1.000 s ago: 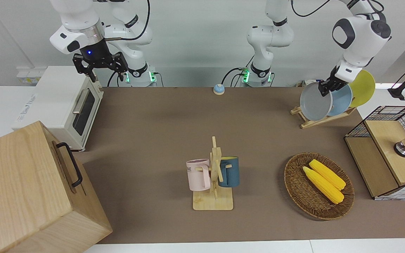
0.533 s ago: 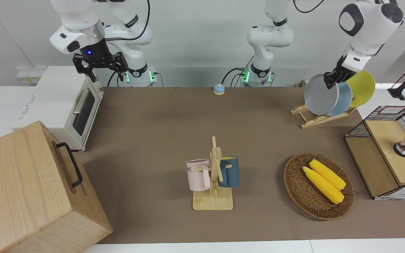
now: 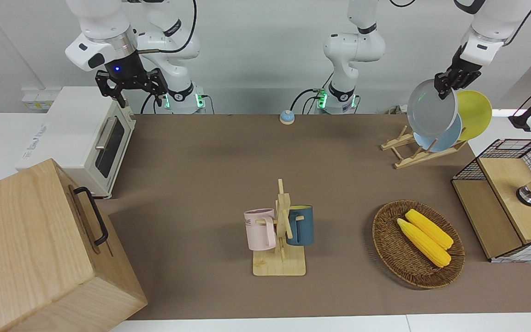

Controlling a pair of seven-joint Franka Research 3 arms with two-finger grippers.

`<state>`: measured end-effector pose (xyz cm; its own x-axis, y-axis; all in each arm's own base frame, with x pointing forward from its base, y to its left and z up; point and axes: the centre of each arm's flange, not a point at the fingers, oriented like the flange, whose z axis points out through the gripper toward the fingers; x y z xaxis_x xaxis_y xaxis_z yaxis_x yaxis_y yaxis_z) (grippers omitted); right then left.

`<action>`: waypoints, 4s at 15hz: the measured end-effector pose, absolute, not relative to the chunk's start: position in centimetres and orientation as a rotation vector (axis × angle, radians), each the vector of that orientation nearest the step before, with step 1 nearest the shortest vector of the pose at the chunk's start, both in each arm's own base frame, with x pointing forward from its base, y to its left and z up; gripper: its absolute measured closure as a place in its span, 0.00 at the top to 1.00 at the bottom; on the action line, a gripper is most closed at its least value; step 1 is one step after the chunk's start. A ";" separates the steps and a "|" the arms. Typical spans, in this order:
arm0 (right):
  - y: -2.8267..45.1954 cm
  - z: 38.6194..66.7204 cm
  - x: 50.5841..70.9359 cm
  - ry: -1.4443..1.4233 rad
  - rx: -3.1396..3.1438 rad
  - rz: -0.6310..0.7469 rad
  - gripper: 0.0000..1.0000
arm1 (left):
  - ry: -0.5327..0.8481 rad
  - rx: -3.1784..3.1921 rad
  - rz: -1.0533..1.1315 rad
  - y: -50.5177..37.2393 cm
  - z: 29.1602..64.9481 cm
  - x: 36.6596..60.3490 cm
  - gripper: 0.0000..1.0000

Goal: Pick gray plate from low plate rack and place it on table with left arm
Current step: 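Lift the gray plate out of the rack with the left gripper, then lower the gray plate flat onto the table beside the rack, then open the left gripper and withdraw it from the plate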

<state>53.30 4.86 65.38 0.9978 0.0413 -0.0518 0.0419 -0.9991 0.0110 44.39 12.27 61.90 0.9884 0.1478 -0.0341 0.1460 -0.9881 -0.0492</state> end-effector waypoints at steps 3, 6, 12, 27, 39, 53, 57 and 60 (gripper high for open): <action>4.9 65.4 53.3 0.065 3.128 -0.081 0.99 | -0.283 -3.108 0.012 10.7 63.6 44.9 0.11; 4.9 65.4 53.3 0.065 3.128 -0.081 0.99 | -0.323 -3.126 0.001 9.9 64.1 45.3 0.11; 4.9 65.4 53.3 0.065 3.128 -0.081 0.99 | -0.344 -3.223 0.135 6.4 60.9 47.5 0.11; 4.9 65.4 53.3 0.065 3.128 -0.081 0.99 | -0.328 -3.388 0.597 -0.7 47.3 48.8 0.11; 4.9 65.4 53.3 0.065 3.128 -0.081 0.99 | -0.322 -3.411 0.687 -3.7 42.1 49.8 0.11; 4.9 65.4 53.3 0.065 3.128 -0.081 0.99 | -0.299 -3.387 0.671 -5.3 38.4 50.0 0.36; 4.9 65.4 53.3 0.065 3.128 -0.081 0.99 | -0.286 -3.375 0.665 -5.2 38.3 50.0 0.98; 4.9 65.4 53.3 0.065 3.128 -0.081 0.99 | -0.236 -3.320 0.619 -4.4 38.6 50.1 1.00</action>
<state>53.30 4.86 65.38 0.9978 0.0413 -0.0519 0.0419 -0.9991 0.0110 50.14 -4.43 38.59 0.9246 0.0903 -0.3701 0.1786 -0.9609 0.2116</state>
